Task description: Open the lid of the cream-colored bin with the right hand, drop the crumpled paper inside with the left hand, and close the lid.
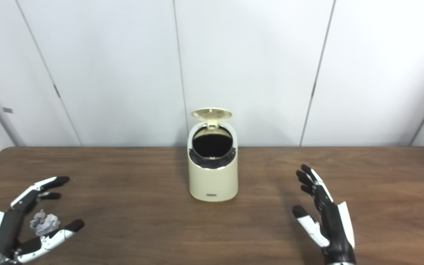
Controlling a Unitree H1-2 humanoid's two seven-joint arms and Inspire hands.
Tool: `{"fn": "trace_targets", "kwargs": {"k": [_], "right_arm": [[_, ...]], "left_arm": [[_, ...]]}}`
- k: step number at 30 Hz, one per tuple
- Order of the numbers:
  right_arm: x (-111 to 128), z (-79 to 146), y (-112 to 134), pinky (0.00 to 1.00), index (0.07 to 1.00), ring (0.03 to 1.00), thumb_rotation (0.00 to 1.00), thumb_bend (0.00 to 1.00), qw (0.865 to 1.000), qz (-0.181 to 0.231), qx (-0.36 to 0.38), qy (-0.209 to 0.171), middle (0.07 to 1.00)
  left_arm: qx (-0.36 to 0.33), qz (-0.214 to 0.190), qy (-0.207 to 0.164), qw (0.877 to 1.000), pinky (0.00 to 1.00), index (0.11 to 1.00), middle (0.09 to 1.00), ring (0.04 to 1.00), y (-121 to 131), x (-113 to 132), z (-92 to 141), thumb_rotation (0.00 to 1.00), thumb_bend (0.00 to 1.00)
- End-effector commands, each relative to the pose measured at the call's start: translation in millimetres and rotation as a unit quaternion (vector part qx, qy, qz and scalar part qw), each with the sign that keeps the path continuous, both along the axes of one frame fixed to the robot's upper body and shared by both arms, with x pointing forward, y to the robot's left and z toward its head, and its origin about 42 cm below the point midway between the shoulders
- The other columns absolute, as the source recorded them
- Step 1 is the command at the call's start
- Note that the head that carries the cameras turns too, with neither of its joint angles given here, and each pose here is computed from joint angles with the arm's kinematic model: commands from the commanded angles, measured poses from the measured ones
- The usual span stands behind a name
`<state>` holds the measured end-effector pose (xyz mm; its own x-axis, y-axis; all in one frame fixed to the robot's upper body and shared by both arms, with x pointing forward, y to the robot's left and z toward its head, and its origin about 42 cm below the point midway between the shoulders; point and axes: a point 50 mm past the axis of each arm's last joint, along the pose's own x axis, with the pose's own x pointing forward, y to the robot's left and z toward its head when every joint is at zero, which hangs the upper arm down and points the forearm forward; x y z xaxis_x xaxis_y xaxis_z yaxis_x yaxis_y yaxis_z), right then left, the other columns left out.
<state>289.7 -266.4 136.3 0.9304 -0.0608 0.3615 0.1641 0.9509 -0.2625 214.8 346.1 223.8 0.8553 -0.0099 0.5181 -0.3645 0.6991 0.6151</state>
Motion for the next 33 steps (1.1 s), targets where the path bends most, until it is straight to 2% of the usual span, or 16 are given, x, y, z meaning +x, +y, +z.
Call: {"fn": "trace_targets", "kwargs": {"k": [1,6,9,13,18,25,29,33], "right_arm": [[-6,-5,-12,0.83,0.896,0.861,0.85,0.81,1.0,-0.002,-0.009,-0.008,0.858],[-4,-6,-17,0.83,0.897,0.859,0.84,0.8,1.0,-0.003,-0.01,-0.006,0.855],[-4,-7,-20,0.84,0.897,0.864,0.82,0.79,1.0,-0.001,-0.002,-0.007,0.859],[-2,-7,-25,0.85,0.901,0.87,0.8,0.79,1.0,0.003,0.004,-0.009,0.868],[-2,-2,-32,0.85,0.908,0.881,0.81,0.76,1.0,0.001,-0.002,-0.007,0.88],[-3,7,-36,0.86,0.896,0.888,0.79,0.74,1.0,0.003,0.003,-0.003,0.879],[-4,12,-38,0.82,0.903,0.881,0.78,0.72,1.0,0.012,0.006,-0.003,0.886],[-5,16,-39,0.77,0.892,0.861,0.78,0.7,1.0,0.015,0.002,-0.007,0.869]], "left_arm": [[0.07,0.014,-0.051,0.996,0.63,0.733,0.756,0.747,5,-7,26,0.26,0.89],[0.123,0.028,-0.074,0.989,0.59,0.721,0.734,0.712,20,-13,43,0.24,0.94],[0.138,0.041,-0.071,0.987,0.61,0.738,0.743,0.719,32,-17,48,0.24,0.93],[0.146,0.07,-0.048,0.986,0.6,0.728,0.732,0.706,46,-19,46,0.24,0.96],[0.144,0.092,-0.024,0.985,0.57,0.717,0.719,0.684,56,-17,31,0.24,0.97],[0.121,0.115,0.024,0.986,0.63,0.76,0.774,0.751,53,-11,0,0.35,1.0],[0.115,0.123,0.065,0.984,0.67,0.816,0.84,0.806,54,-3,-19,0.37,1.0],[0.121,0.129,0.079,0.981,0.65,0.821,0.834,0.789,56,3,-28,0.42,1.0]]}}
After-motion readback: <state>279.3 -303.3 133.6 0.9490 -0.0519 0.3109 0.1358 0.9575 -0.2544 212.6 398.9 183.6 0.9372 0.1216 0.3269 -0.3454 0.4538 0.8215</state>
